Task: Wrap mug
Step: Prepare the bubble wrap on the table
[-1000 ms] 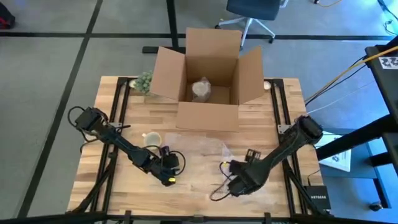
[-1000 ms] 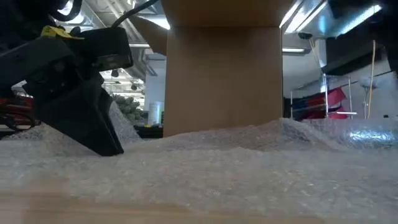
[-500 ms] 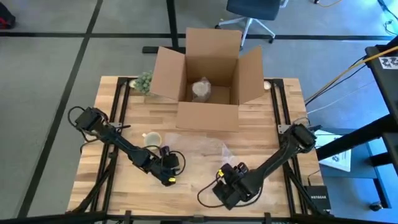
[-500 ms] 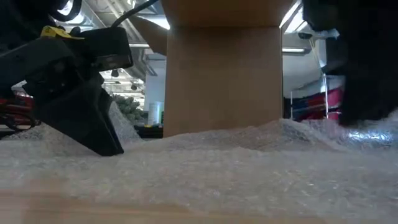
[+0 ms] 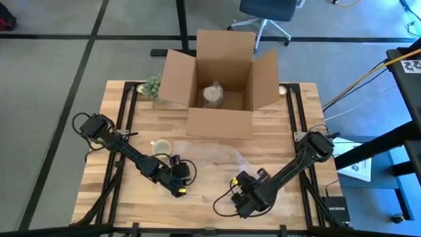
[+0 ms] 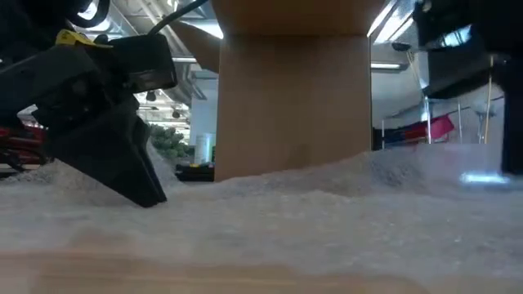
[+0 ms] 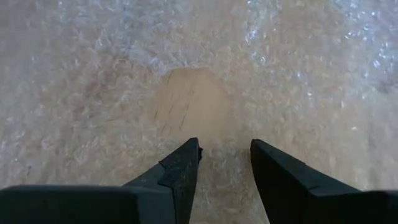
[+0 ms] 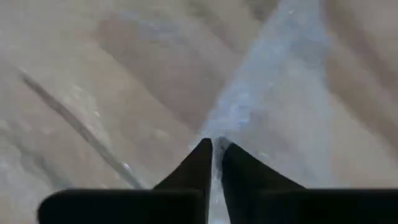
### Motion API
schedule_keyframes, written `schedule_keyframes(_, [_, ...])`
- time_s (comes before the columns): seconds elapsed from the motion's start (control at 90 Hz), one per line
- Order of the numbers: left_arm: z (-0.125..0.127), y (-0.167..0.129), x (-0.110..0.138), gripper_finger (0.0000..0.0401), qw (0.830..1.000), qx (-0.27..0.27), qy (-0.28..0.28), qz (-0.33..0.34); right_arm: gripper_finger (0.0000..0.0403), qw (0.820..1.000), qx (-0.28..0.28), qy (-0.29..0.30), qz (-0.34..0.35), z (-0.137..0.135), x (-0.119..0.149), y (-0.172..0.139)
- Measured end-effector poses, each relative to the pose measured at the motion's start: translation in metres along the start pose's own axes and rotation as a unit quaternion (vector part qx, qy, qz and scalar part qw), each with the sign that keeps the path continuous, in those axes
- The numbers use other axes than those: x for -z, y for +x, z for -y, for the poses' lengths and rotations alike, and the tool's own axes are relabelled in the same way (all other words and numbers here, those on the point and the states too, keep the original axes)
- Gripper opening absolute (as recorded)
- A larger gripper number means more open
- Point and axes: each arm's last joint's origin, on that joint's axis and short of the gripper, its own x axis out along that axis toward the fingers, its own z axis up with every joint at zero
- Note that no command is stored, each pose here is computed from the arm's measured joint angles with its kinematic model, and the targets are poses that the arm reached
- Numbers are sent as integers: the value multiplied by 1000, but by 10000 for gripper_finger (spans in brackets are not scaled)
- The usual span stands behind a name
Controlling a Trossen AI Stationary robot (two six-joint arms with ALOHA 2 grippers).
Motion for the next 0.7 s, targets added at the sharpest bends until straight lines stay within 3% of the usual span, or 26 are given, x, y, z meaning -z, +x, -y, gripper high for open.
schedule_keyframes(0.3, [1, -1, 0, 131, 1000, 2, 14, 1, 1, 994, 101, -41, 22, 70, -12, -56])
schedule_keyframes(0.411, [2, -1, 1, 131, 1000, 9, 20, -3, 1, 990, 103, -61, 75, 81, -15, -45])
schedule_keyframes(0.533, [5, -2, 2, 131, 999, 30, 33, -17, 0, 983, 177, -40, 37, 97, -13, -17])
schedule_keyframes(0.7, [11, -5, 6, 131, 997, 61, 36, -32, 17, 976, 216, -16, 9, 111, -1, 14])
